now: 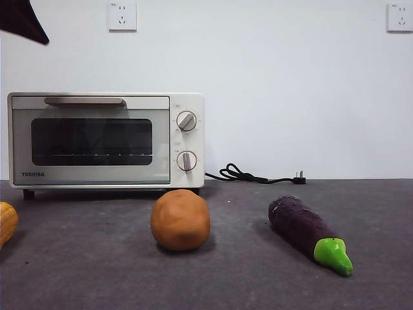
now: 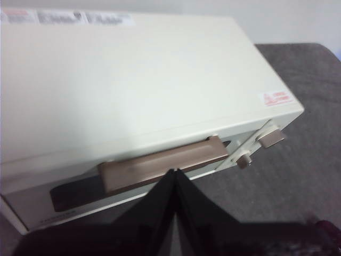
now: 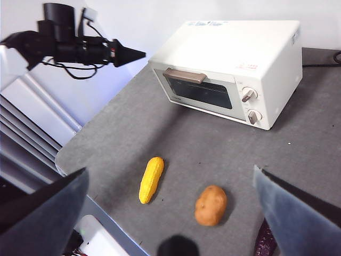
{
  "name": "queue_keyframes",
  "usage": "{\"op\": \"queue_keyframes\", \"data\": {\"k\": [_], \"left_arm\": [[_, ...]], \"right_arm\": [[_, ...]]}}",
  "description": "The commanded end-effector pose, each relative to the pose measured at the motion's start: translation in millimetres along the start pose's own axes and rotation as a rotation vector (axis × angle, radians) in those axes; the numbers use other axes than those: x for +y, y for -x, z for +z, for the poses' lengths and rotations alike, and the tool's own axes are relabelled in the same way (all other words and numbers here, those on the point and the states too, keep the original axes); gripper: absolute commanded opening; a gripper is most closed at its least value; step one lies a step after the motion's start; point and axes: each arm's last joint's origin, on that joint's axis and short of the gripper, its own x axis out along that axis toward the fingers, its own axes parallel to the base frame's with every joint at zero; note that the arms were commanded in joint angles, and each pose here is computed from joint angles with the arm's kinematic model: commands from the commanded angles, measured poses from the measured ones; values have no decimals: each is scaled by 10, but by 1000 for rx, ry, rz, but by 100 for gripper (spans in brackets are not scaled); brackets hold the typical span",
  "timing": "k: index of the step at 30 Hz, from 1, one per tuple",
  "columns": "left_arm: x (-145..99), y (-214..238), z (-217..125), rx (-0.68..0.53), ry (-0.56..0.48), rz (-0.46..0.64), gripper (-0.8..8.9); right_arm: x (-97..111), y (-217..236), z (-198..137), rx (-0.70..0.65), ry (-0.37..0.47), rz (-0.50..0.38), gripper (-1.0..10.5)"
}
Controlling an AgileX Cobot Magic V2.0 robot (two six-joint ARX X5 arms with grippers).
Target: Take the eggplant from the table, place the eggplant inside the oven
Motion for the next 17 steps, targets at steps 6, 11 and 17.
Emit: {"op": "queue_keyframes", "data": {"k": [6, 11, 17], "left_arm": [[95, -356, -60, 43, -40, -6, -6], [96, -499, -81, 57, -74, 1, -6], [87, -630, -86, 58, -104, 50, -6]], "right_arm": [[8, 7, 7, -5, 12, 5, 567], [8, 7, 7, -5, 12, 5, 567], [7, 7, 8, -6, 11, 5, 567]]}}
